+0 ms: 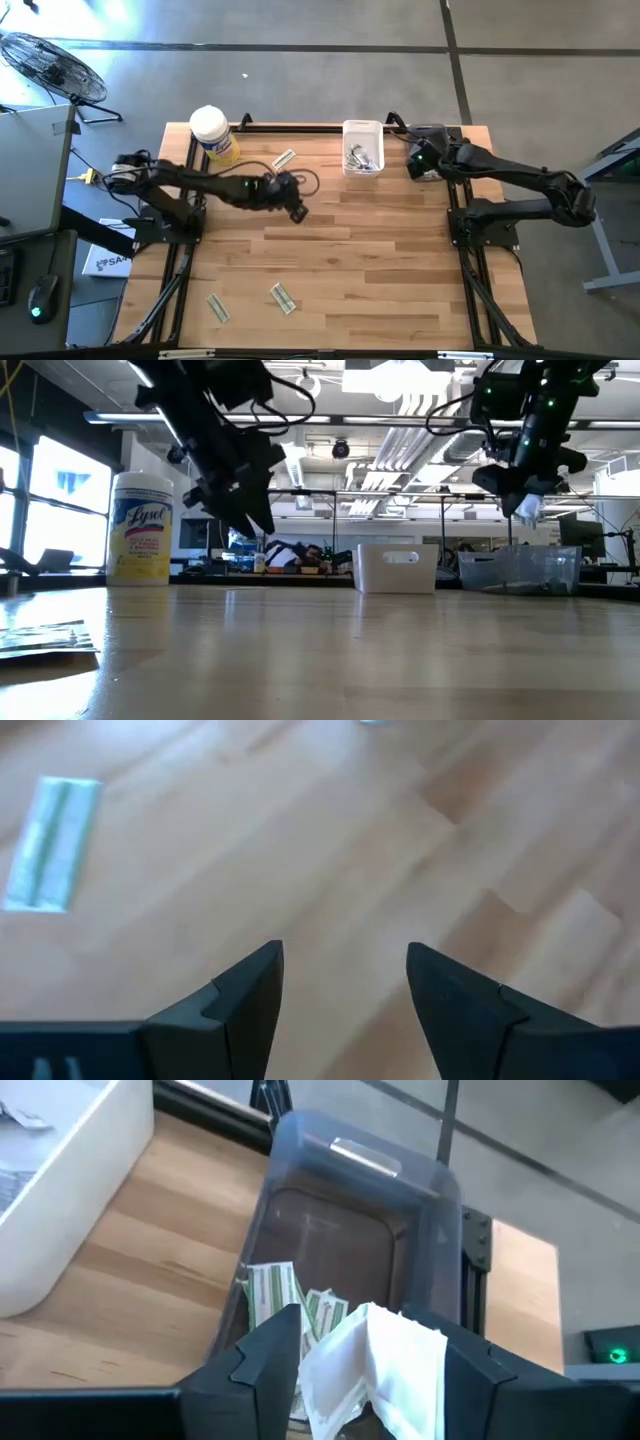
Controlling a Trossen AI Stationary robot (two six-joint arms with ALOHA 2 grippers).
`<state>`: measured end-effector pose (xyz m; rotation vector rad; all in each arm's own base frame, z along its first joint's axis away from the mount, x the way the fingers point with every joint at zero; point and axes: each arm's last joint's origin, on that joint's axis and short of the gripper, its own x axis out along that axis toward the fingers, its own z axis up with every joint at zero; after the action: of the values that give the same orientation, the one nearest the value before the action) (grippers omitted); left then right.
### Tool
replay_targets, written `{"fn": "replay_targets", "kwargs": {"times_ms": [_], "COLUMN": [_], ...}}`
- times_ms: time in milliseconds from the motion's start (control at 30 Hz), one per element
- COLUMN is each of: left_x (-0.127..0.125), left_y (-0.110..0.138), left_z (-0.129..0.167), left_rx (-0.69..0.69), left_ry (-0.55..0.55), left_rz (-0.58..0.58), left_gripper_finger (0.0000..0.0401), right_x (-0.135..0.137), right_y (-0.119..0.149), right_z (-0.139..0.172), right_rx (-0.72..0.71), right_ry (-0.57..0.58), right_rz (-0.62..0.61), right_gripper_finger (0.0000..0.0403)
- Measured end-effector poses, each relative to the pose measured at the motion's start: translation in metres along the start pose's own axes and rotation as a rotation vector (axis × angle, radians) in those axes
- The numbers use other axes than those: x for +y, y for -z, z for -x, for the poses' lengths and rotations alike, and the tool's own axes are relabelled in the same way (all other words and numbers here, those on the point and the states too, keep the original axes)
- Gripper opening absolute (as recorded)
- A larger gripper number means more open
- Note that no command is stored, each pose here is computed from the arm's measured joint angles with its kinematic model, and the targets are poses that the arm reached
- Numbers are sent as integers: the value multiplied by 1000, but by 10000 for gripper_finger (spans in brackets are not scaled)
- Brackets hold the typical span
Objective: Pick & Place First Aid Supplies
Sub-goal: Put the green bandage into the black bin
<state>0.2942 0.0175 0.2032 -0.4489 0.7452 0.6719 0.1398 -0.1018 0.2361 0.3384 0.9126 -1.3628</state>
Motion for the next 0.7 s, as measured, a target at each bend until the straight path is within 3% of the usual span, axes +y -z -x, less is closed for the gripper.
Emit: {"fn": "replay_targets", "kwargs": {"times_ms": [233, 367, 500, 700], "left_x": [35, 59, 72, 79], "left_y": [-27, -39, -46, -48], "left_z": [-15, -24, -27, -28], "left_rx": [-20, 16, 1, -2], "left_ry": [-43, -37, -62, -87], "left_rz": [84, 144, 145, 125], "left_gripper_finger": [211, 211, 211, 211], "right_x": [-2, -3, -2, -6], "right_y": [13, 17, 9, 12], "right_z": [-22, -39, -45, -45], "right_rx": [55, 92, 18, -7], "right_ry": [8, -92, -152, -21], "right_rz": [-100, -230, -317, -225], "right_gripper_finger": [212, 232, 240, 240]}}
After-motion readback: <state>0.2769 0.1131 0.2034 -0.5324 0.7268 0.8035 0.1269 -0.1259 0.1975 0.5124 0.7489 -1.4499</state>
